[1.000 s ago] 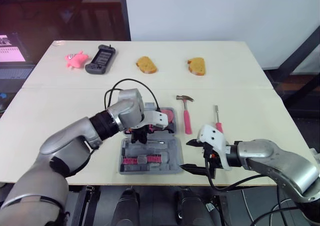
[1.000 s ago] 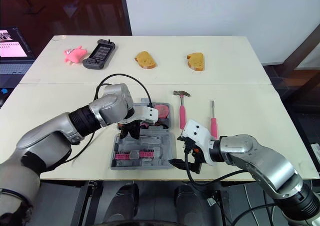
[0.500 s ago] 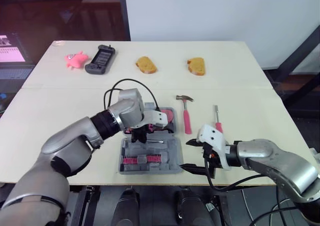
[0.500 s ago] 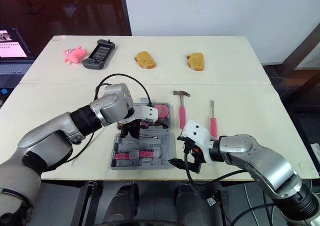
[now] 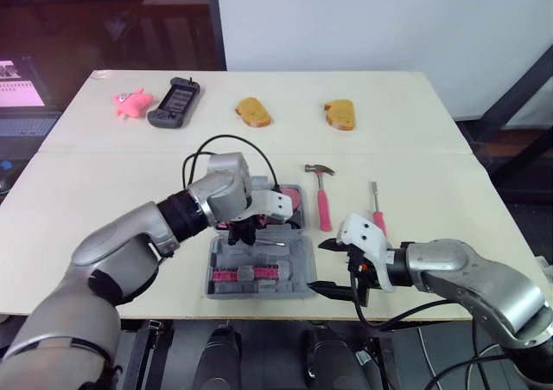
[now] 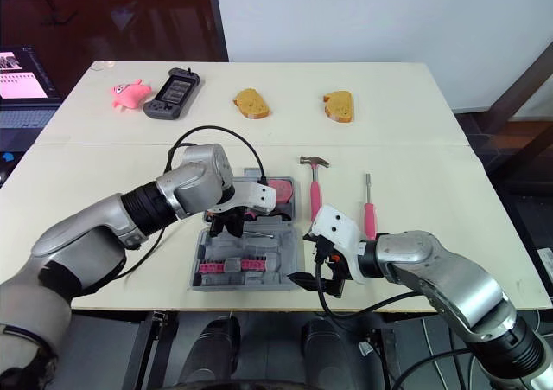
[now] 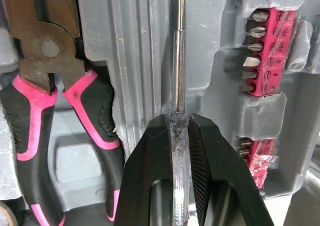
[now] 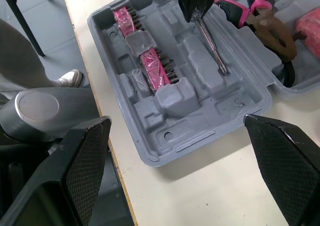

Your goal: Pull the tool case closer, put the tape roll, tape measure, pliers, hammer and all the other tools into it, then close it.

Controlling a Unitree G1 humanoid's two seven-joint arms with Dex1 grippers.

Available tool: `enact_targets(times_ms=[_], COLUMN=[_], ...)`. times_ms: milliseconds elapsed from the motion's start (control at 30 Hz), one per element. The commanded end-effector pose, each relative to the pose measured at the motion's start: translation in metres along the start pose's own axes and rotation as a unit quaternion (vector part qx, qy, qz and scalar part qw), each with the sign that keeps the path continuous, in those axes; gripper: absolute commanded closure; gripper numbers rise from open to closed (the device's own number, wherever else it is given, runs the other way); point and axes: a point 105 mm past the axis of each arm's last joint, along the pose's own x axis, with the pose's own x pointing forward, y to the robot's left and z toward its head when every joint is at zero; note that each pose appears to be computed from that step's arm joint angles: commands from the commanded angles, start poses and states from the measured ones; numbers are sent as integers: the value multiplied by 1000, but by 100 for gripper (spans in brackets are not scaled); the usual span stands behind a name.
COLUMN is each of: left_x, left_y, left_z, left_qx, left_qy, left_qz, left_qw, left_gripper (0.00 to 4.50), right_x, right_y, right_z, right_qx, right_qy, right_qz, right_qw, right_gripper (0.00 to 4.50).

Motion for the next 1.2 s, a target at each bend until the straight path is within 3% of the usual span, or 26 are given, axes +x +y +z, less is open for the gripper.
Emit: enact_targets(times_ms=[33,1200], left_x=[-12,-4], left_y=[7,-3], left_z=[-2,0], left_qx=[10,-13], left_qy=[15,26], left_qz=[34,24], left_qw=[999,999], left_gripper=[448,448], right_x=[1,10], right_y=[2,0], right_z=[6,6], right_qx=[-13,-25], right_qy=[-10,-9], right_qz=[4,8], right_qw=[1000,1000], right_gripper=[0,0])
